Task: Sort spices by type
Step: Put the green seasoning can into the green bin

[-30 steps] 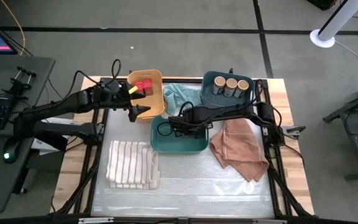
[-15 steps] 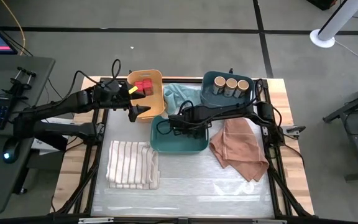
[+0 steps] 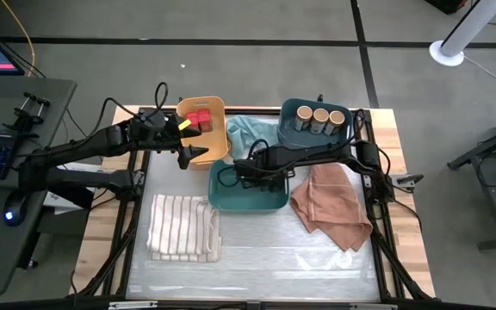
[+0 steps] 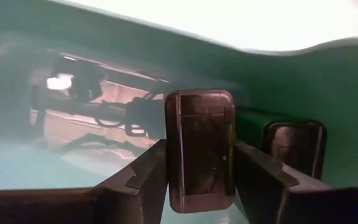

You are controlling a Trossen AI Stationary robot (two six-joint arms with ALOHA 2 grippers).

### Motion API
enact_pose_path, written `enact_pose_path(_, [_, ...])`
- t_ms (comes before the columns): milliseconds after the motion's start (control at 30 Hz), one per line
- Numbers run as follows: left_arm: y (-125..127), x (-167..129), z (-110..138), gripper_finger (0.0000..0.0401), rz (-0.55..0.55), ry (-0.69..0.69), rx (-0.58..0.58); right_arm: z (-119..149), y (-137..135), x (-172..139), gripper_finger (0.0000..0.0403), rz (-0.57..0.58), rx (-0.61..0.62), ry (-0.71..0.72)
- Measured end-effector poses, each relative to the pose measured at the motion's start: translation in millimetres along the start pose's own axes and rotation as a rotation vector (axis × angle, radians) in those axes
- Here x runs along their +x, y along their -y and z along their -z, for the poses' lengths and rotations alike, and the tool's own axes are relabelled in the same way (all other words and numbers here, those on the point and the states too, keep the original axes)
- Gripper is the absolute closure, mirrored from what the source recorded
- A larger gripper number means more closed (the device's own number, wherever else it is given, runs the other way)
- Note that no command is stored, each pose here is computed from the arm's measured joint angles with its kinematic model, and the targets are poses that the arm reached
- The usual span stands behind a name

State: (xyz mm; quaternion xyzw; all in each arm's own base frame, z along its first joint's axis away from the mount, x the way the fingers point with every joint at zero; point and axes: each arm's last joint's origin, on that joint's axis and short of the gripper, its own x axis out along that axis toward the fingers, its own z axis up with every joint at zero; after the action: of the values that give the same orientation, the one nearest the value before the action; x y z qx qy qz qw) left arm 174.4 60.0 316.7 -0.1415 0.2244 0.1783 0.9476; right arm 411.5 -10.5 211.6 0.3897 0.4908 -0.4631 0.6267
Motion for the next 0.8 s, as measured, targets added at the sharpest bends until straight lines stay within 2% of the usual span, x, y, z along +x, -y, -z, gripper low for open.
enact_pose_path(200, [0.0, 0.0, 0.0, 0.0068, 0.0, 0.0, 0.0, 0.8, 2.7, 0.0, 0.0238, 0.028, -0.005, -0.009])
enact_pose_path(800, [0.0, 0.0, 0.0, 0.0068, 0.0, 0.0, 0.002, -0.1, 5.2, -8.5, 0.0237, 0.011, 0.017, -0.008])
